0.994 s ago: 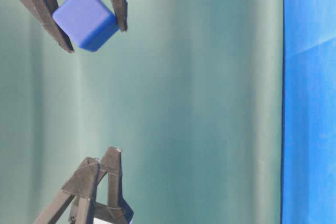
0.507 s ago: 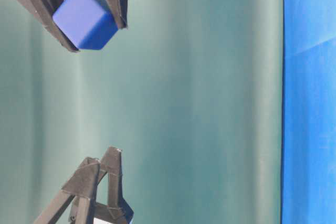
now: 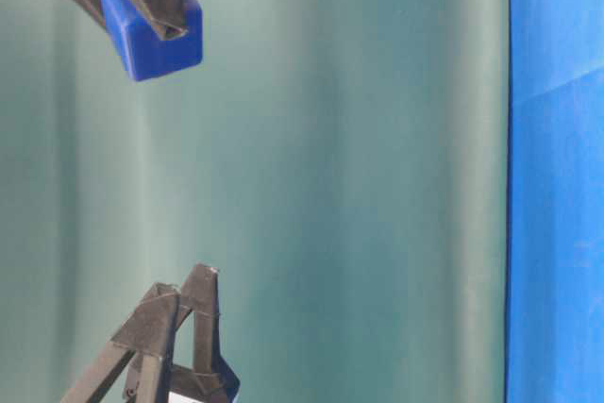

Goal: Handover the blue block to the right arm after grasping it with the left arm, then place it in the designated position.
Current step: 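Carry the cube with the right gripper toward the table center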

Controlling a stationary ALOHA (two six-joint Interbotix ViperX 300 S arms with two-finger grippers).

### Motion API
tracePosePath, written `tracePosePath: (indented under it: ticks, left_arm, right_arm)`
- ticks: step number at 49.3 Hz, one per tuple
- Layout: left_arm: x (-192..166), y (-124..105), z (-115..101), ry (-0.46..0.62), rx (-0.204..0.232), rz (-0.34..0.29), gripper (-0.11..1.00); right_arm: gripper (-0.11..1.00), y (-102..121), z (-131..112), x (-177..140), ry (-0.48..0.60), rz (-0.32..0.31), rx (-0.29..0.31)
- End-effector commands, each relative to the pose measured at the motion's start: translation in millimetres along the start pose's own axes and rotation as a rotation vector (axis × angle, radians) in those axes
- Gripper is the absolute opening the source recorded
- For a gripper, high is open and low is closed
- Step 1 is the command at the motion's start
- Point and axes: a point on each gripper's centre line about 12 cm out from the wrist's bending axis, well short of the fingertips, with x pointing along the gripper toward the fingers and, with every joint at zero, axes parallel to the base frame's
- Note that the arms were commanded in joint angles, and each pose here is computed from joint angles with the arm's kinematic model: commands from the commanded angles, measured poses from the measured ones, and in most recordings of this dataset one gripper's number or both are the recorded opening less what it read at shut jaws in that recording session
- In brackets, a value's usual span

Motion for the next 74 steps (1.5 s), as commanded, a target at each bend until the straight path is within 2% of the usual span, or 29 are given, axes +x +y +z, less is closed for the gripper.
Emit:
tracePosePath:
  ticks: [1,7,74]
  left_arm:
    - [-1.9,-1.3,10.4,-0.035,0.002,-0.004,0.93]
    - [-1.9,-1.3,11.0,-0.037,0.000,-0.004,0.93]
    - [-1.4,-1.4,11.2,-0.037,0.002,-0.005,0.93]
  right_arm:
    - [0.51,-0.4,8.9,-3.6,-0.026,0.000,0.059]
    - [0.51,-0.5,10.0,-4.9,-0.031,0.001,0.097]
    - [0.51,-1.5,6.8,-5.3,-0.003,-0.009,0.111]
